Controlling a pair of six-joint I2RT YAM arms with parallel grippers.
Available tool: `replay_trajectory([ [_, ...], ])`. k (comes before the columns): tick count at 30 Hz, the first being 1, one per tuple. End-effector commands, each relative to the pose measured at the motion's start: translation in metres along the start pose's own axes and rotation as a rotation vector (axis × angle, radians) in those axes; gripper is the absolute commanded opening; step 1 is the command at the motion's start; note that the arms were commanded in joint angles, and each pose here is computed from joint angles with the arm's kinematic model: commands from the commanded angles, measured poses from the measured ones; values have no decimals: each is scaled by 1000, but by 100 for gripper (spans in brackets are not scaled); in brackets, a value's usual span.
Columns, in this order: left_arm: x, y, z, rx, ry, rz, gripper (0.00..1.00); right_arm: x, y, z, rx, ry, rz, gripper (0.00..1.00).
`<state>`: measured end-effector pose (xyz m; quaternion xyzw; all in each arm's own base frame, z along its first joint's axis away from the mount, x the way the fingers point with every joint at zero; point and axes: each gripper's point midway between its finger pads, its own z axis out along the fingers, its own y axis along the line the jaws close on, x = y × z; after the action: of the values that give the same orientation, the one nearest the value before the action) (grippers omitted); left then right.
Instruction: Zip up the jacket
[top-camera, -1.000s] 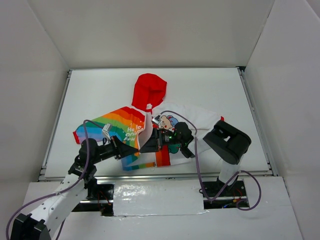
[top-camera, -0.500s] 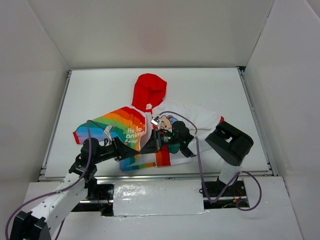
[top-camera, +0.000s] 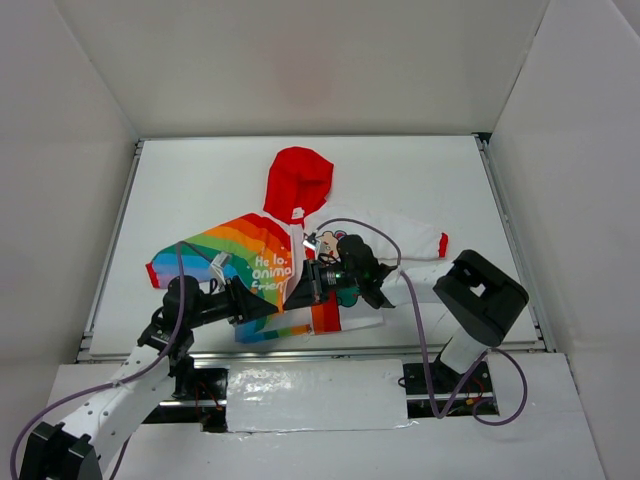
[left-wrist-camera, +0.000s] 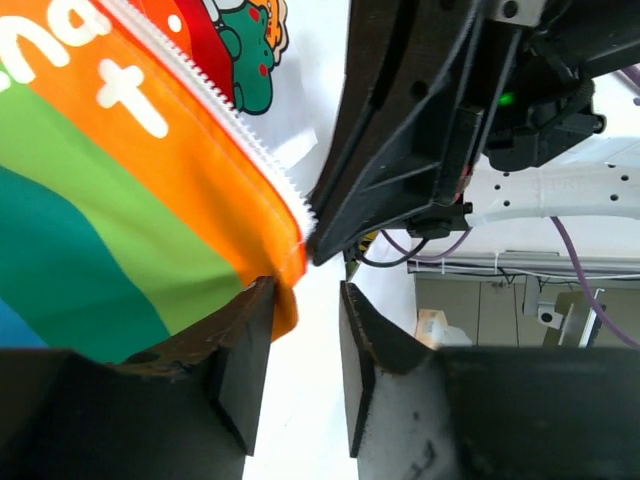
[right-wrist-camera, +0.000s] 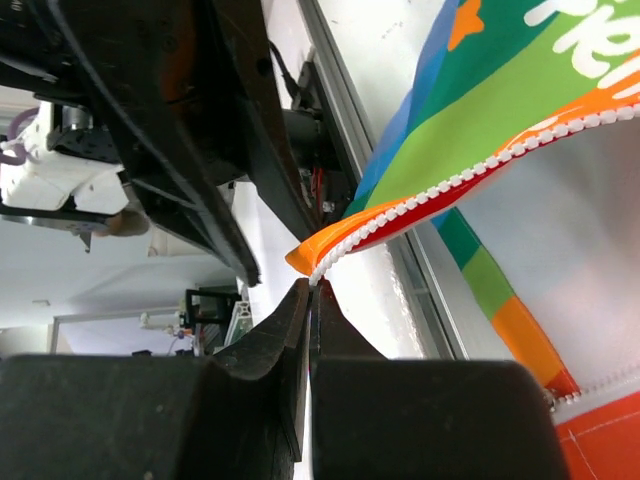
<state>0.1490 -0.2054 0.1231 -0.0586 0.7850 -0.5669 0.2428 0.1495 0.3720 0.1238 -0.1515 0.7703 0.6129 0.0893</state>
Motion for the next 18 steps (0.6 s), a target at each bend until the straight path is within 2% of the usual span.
replay_trajectory([
  [1, -3, -22, -1, 82, 2, 55, 45, -4, 5, 3, -11, 5, -38, 0],
  [5, -5, -24, -1, 91, -3, 59, 53, -3, 8, 4, -32, 5, -34, 0],
  [9, -5, -19, 1, 79, 1, 57, 53, -5, 13, 3, -52, -3, -45, 0],
  [10, -4, -15, 2, 60, 3, 46, 52, -5, 14, 2, -55, -4, -41, 0],
  [14, -1, 1, 3, -12, 11, 37, 36, -3, 24, 1, -117, -11, -58, 0],
  [18, 1, 0, 2, -9, 16, 42, 35, -1, 29, -2, -162, -21, -54, 0],
])
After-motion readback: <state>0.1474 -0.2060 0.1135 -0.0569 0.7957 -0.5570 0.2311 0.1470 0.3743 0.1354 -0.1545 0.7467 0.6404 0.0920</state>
